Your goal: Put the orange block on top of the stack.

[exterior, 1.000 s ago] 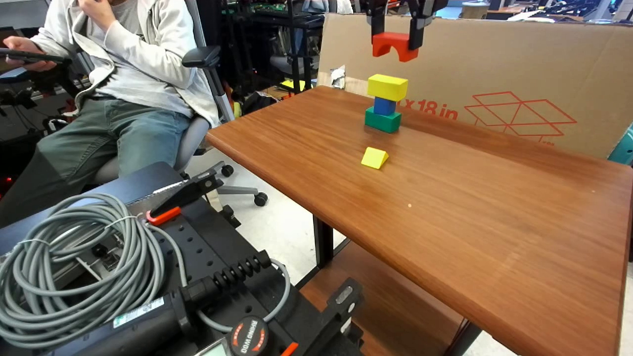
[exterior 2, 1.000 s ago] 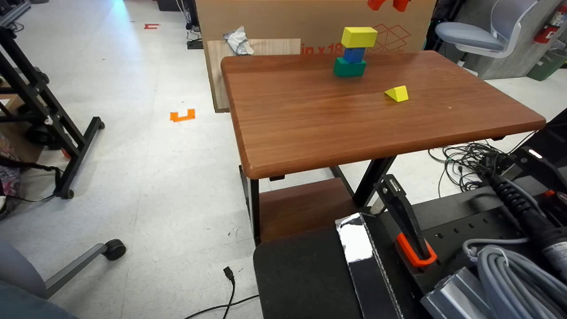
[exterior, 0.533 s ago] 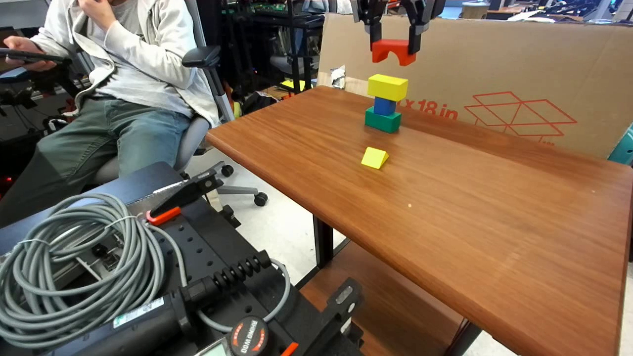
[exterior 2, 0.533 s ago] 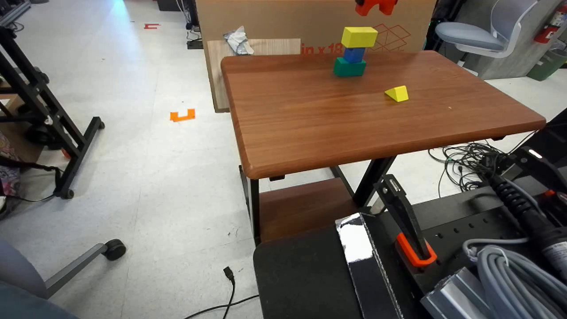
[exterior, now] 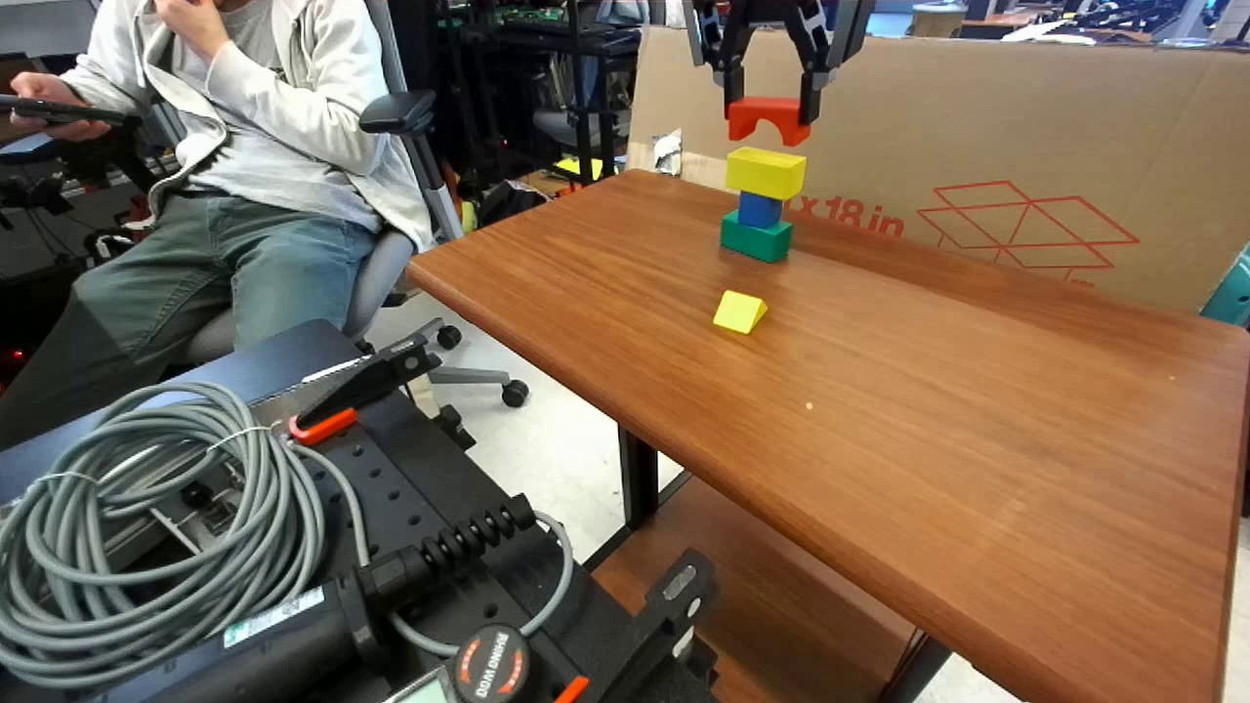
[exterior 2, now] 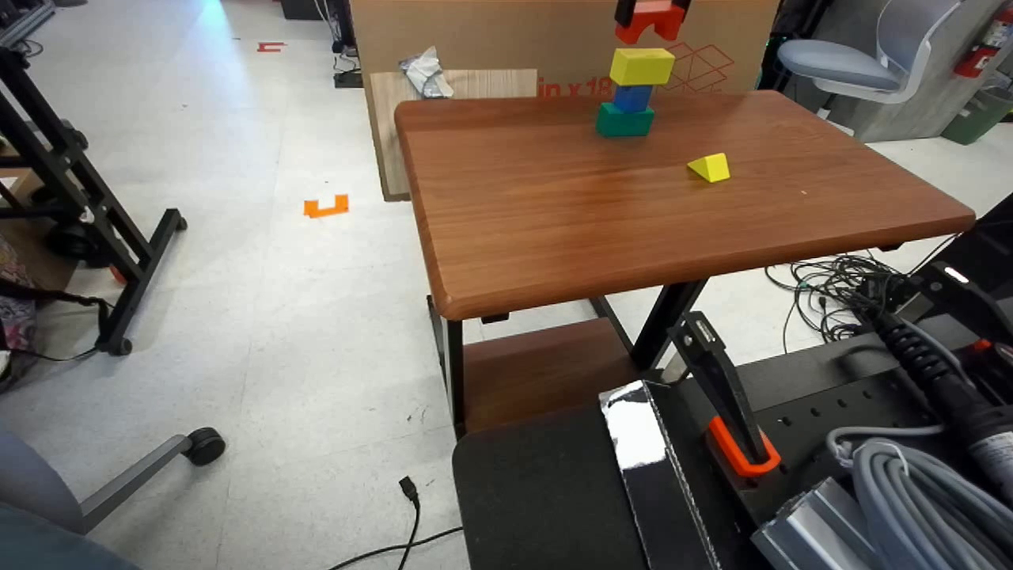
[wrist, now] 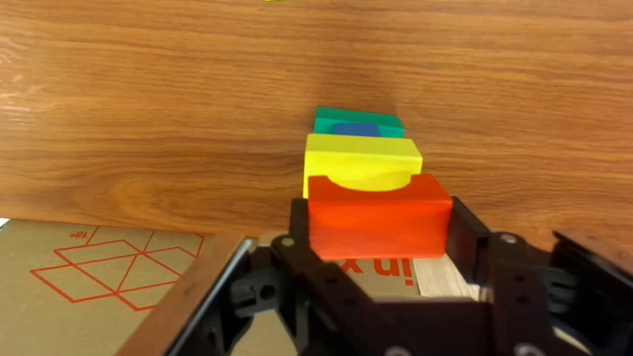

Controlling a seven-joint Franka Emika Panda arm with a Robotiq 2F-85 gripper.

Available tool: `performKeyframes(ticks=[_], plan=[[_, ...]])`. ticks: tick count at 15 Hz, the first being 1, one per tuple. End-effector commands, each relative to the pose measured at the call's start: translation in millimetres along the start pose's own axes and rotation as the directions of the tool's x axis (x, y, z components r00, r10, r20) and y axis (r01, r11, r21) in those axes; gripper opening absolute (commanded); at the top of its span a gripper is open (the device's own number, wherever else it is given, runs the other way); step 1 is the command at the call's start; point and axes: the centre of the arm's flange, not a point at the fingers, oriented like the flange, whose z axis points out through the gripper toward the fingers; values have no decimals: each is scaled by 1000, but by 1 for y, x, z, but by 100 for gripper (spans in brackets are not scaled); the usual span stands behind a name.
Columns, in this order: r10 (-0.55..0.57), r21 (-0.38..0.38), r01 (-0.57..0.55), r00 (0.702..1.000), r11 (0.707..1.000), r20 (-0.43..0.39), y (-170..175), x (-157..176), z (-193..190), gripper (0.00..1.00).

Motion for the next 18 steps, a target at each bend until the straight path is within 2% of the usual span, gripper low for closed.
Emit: performKeyframes(ticks=[1,6,7,8,9,13,16,18], plan=[[-28,22,27,1000,999,10,4,12,3,41],[-59,29,58,998,998,24,3,9,6,41],[-60,30,59,998,998,28,3,10,7,91],[-58,31,57,998,998,35,3,10,7,92],[-54,31,53,998,998,39,4,10,7,98],[-36,38,34,998,999,47,10,10,4,100],[32,57,-39,992,998,120,11,0,-18,100],[70,31,-77,981,997,182,11,-13,-47,100]])
